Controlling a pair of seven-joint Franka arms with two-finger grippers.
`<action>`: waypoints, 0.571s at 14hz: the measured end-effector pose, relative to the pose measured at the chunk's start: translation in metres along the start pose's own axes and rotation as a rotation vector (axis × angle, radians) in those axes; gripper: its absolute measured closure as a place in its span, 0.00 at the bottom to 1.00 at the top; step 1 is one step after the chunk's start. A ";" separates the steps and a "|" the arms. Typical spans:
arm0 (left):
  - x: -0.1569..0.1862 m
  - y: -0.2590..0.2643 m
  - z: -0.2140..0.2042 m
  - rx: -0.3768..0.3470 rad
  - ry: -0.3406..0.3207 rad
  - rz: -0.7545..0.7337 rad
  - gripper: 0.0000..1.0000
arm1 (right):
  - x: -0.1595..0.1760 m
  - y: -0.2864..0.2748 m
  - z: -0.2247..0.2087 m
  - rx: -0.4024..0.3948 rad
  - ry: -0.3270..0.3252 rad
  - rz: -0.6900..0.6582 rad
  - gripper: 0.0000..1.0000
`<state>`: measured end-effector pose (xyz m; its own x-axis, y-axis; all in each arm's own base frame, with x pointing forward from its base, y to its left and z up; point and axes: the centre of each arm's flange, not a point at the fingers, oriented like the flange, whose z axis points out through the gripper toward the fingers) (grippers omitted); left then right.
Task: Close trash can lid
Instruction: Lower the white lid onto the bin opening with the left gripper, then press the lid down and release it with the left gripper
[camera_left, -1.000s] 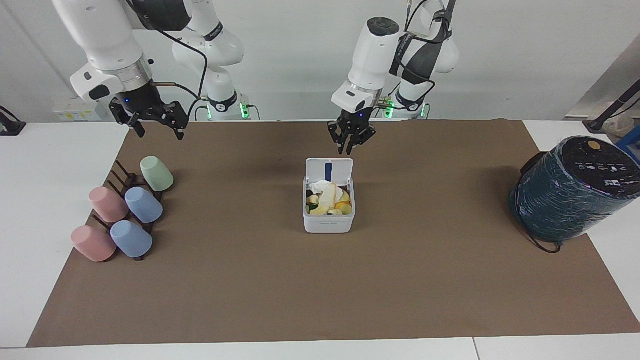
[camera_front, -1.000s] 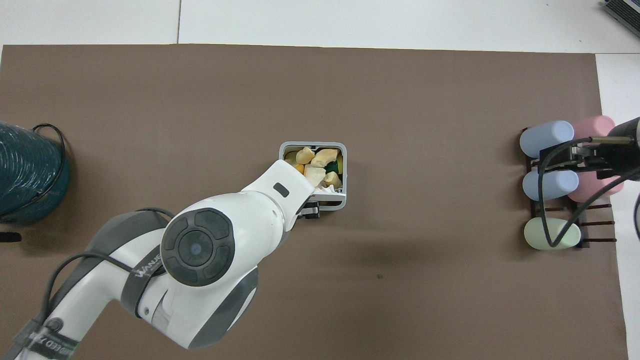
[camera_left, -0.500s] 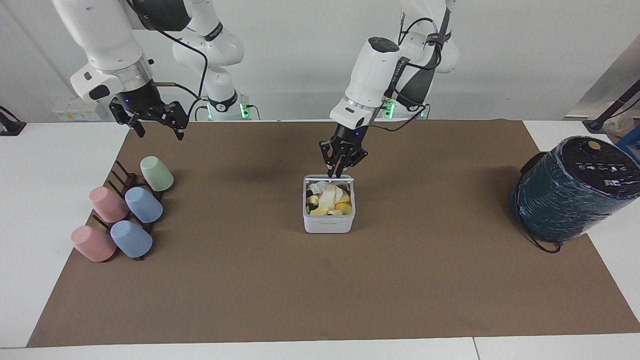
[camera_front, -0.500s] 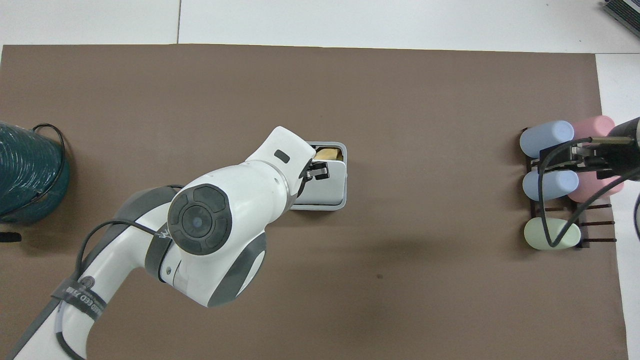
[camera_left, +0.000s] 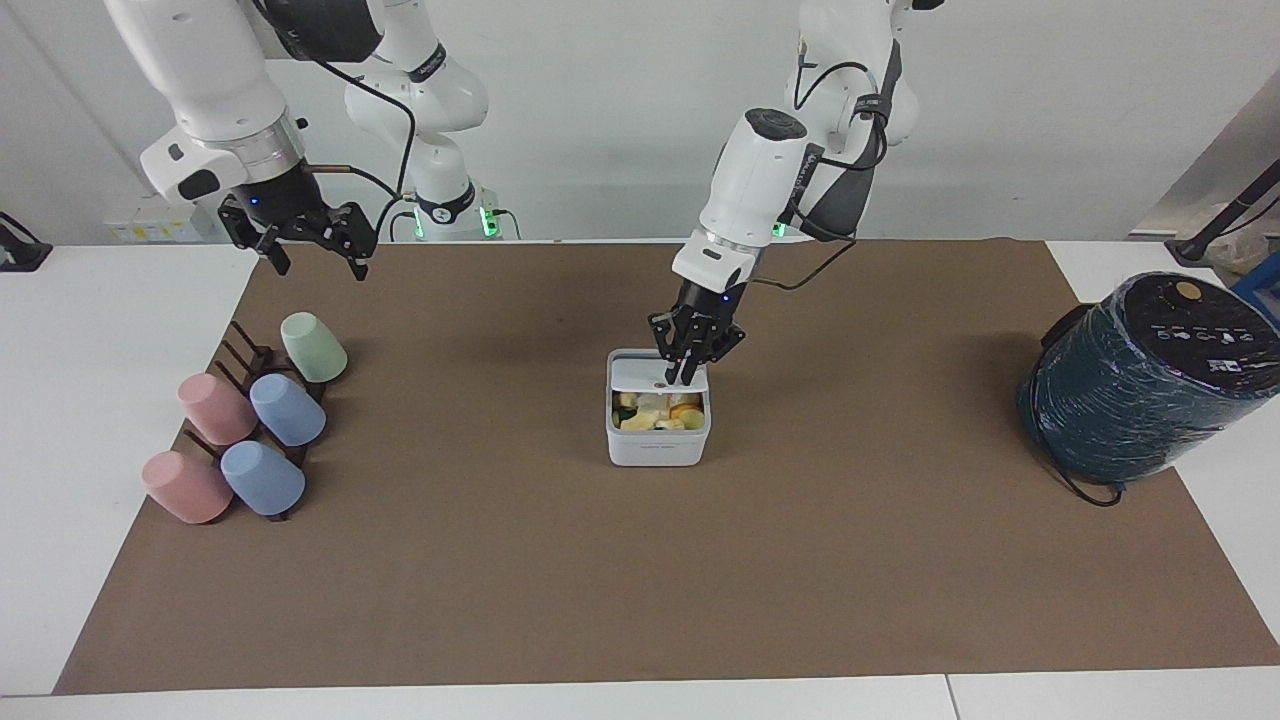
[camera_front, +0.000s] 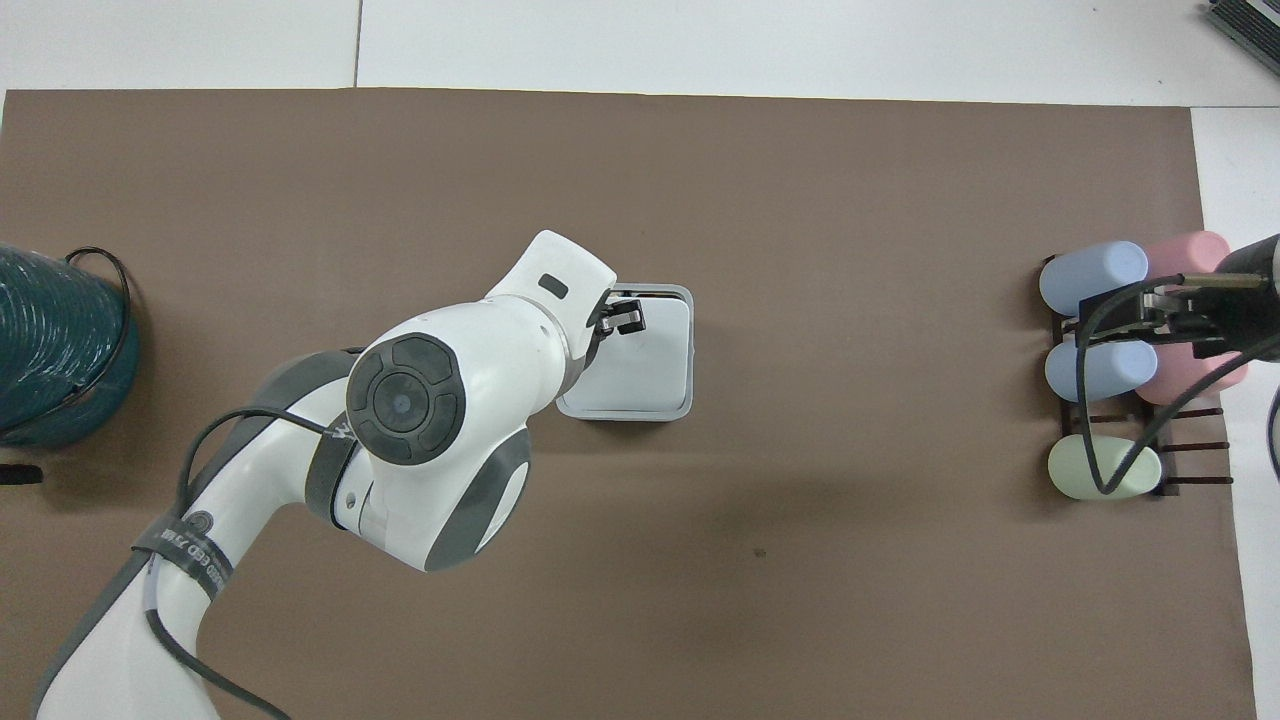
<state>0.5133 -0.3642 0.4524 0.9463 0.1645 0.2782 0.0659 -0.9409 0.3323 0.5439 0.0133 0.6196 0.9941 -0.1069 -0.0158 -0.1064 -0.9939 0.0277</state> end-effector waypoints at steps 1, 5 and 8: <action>-0.001 -0.001 0.008 0.004 -0.004 0.000 0.76 | 0.000 0.000 0.000 0.000 0.000 0.000 0.00; -0.005 -0.006 0.045 0.012 -0.007 0.001 0.87 | 0.000 0.000 0.000 0.000 0.000 0.000 0.00; -0.004 -0.006 0.045 0.010 -0.004 0.016 0.88 | 0.000 0.000 0.000 0.000 0.000 0.000 0.00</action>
<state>0.5237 -0.3724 0.4086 0.9485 0.1483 0.2800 0.0538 -0.9463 0.3189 0.5439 0.0133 0.6196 0.9941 -0.1069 -0.0158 -0.1064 -0.9939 0.0277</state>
